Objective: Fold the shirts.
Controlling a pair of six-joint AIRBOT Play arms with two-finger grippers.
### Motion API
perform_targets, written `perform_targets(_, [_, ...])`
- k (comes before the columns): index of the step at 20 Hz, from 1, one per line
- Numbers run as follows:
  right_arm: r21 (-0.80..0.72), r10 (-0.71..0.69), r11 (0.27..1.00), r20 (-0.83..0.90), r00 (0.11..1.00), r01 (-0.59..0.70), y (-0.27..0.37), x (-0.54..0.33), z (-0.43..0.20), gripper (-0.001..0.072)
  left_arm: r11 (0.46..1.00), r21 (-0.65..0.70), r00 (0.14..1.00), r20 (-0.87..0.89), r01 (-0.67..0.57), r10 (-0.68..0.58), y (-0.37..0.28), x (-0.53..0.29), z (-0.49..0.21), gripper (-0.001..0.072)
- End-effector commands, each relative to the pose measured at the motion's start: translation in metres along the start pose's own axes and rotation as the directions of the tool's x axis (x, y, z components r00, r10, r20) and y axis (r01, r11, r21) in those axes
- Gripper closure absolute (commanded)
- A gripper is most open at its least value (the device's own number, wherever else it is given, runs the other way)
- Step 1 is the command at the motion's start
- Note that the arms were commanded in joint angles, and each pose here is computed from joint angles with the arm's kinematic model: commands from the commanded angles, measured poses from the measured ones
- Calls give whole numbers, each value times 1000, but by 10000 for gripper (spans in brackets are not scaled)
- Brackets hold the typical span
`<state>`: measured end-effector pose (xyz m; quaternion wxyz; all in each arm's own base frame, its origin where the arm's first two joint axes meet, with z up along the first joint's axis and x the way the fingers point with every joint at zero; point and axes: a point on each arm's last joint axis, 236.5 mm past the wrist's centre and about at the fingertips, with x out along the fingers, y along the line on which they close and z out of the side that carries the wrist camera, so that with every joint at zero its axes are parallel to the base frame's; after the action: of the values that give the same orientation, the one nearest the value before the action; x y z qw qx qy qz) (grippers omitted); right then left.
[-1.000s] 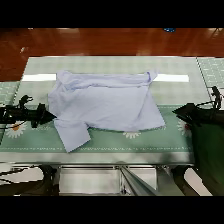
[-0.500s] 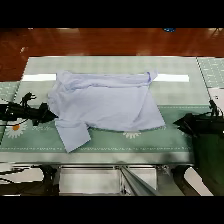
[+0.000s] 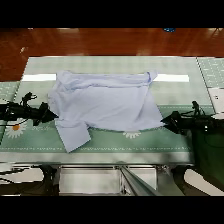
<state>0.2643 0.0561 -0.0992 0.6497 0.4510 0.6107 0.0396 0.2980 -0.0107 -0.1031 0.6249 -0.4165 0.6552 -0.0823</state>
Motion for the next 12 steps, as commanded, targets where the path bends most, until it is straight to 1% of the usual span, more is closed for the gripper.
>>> perform_targets(1, [-17, 10, 1000, -21, 1000, -11, 19, 31, 9, 307, 1000, 4, 1000, 3, -1, 1, 0, 0, 1, 684])
perform_targets(2, [-38, 10, 999, -22, 1000, -11, 27, 37, 12, 317, 1000, 4, 1000, 6, -1, 1, 0, 0, 2, 684])
perform_targets(3, [-64, 8, 998, -19, 1000, -9, 36, 40, 17, 406, 1000, 4, 1000, 7, 0, 0, 0, 0, 2, 684])
perform_targets(4, [-100, 15, 995, -30, 999, -18, 48, 42, 16, 648, 1000, 4, 1000, -5, 10, -10, -3, -1, -1, 684])
perform_targets(5, [-172, 29, 984, -54, 998, -38, 64, 39, 13, 692, 1000, 22, 1000, -15, 19, -19, -7, -3, -5, 684])
perform_targets(6, [-242, 32, 969, -73, 997, -49, 81, 30, 11, 692, 999, 46, 1000, 7, 18, -18, -11, -9, -4, 684])
perform_targets(7, [-295, 44, 954, -59, 997, -59, 99, 15, 17, 692, 997, 60, 996, 71, 43, -47, -24, -21, 7, 684])
perform_targets(8, [-357, 74, 931, -13, 997, -73, 126, -6, 28, 692, 989, 92, 981, 151, 112, -125, -50, -40, 21, 684])
perform_targets(9, [-420, 114, 904, 55, 992, -81, 155, -33, 40, 692, 966, 156, 941, 242, 204, -238, -88, -68, 36, 685])
perform_targets(10, [-490, 166, 869, 144, 976, -76, 190, -70, 53, 692, 922, 252, 865, 342, 294, -368, -135, -111, 50, 684])
perform_targets(11, [-558, 226, 828, 226, 948, -65, 225, -110, 61, 692, 867, 357, 765, 427, 347, -482, -182, -160, 58, 684])
perform_targets(12, [-629, 297, 776, 311, 903, -39, 262, -157, 65, 692, 818, 455, 669, 489, 353, -560, -222, -207, 57, 685])
